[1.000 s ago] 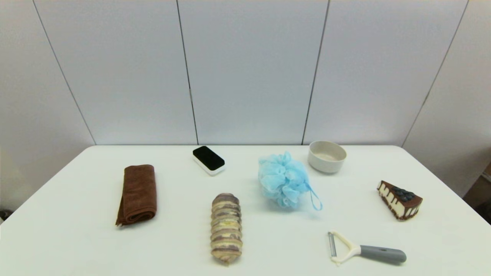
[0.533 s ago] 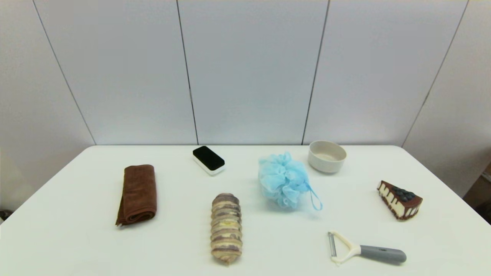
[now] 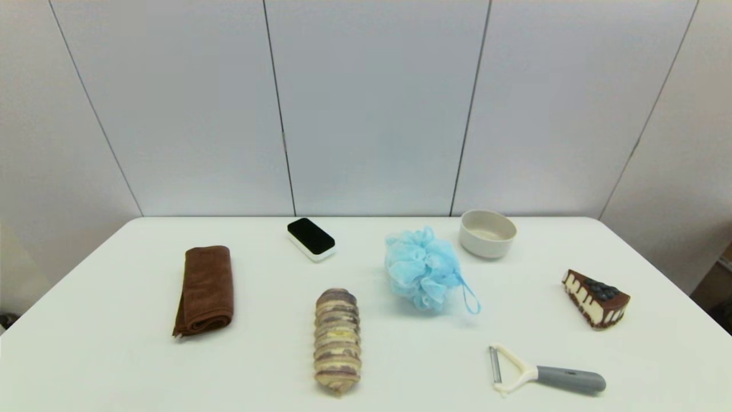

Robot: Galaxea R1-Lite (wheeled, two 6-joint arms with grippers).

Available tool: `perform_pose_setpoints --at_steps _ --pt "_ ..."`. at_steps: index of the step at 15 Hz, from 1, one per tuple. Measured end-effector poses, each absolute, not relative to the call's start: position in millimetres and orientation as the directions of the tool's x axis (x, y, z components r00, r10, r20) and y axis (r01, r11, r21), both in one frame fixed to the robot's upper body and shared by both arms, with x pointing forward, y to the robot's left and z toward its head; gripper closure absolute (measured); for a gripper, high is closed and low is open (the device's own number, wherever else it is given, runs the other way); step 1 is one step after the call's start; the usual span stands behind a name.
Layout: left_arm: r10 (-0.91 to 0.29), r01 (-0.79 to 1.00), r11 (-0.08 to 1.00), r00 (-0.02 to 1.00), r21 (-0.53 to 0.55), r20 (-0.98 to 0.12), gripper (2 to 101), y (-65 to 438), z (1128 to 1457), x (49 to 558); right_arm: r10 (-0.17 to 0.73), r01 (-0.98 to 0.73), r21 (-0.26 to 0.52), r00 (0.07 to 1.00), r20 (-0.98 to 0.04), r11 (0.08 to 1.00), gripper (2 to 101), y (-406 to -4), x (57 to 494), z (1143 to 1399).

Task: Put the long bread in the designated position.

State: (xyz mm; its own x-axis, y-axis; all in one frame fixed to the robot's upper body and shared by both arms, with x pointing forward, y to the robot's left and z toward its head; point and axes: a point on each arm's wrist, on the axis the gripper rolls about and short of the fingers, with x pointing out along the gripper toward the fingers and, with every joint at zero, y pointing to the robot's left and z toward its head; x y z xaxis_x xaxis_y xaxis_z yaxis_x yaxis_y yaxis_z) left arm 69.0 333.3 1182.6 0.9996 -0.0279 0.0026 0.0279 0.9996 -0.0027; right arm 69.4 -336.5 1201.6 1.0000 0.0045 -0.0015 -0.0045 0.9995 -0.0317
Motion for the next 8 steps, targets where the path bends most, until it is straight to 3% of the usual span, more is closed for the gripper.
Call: perform_pose_setpoints --at_steps 2,5,8 --pt "-0.028 0.028 1.0 1.0 -0.002 0.003 5.4 333.3 1182.6 69.0 0.004 -0.004 -0.032 1.0 -0.007 0.999 4.3 -336.6 73.1 1231.7" --pt "-0.027 0.027 1.0 1.0 -0.003 0.003 5.4 333.3 1182.6 69.0 0.014 -0.014 -0.031 1.0 0.003 0.999 4.3 -336.4 89.1 1296.1" --pt "-0.028 0.028 1.0 1.0 -0.003 0.003 5.4 333.3 1182.6 69.0 0.07 -0.07 -0.018 0.997 -0.015 0.997 4.3 -334.4 124.0 1353.2"
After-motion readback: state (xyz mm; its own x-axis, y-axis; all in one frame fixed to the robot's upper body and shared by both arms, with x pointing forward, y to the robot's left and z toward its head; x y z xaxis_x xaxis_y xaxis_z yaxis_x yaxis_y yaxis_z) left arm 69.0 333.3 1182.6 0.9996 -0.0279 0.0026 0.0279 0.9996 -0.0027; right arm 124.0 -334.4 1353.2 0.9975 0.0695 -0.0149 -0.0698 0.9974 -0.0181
